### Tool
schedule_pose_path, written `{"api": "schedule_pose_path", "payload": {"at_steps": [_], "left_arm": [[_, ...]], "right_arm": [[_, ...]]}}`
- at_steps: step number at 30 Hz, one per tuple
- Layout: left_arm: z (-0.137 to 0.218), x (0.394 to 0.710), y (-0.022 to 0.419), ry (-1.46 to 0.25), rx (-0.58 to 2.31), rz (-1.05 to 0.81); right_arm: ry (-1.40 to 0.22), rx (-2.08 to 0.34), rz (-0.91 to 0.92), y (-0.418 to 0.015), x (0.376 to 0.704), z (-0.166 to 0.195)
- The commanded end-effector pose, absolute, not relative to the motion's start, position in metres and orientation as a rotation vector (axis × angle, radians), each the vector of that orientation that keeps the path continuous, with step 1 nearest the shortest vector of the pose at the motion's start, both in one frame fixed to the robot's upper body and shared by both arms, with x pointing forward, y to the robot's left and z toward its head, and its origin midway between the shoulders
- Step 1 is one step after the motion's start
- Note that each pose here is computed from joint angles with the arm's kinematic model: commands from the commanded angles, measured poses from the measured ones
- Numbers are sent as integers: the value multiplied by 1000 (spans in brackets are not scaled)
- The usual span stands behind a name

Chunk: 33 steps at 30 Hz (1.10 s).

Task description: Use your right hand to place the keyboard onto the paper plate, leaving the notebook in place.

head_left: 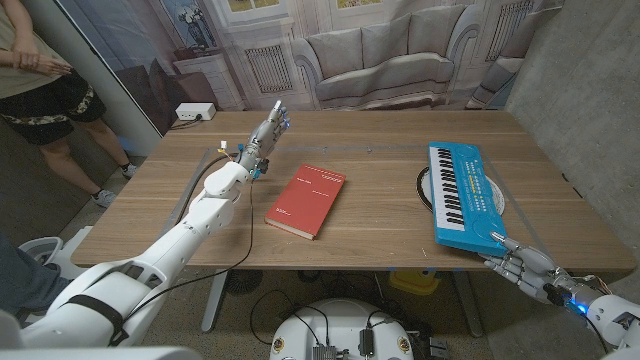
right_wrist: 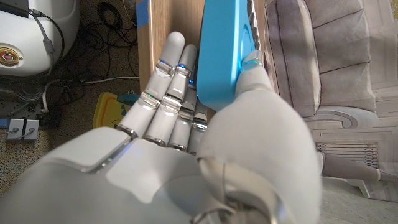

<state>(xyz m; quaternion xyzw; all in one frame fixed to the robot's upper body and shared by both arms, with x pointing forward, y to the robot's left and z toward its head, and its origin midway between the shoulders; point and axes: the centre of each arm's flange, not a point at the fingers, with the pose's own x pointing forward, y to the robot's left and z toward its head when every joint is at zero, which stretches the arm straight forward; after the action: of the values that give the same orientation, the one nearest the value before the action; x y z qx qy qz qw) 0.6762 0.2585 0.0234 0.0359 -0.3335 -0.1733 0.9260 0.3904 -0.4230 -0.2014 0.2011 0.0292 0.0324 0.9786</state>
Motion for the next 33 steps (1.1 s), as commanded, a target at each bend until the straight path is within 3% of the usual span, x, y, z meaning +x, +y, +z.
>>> {"api": "schedule_pose_path", "payload": {"at_steps": [1,33], "left_arm": [[26,678,256,-686,75,-361],[25,687,254,-680,62,-367]], "right_arm": [[68,424,54,-424,391,-206],[144,402,41,-416,381,-190]]}}
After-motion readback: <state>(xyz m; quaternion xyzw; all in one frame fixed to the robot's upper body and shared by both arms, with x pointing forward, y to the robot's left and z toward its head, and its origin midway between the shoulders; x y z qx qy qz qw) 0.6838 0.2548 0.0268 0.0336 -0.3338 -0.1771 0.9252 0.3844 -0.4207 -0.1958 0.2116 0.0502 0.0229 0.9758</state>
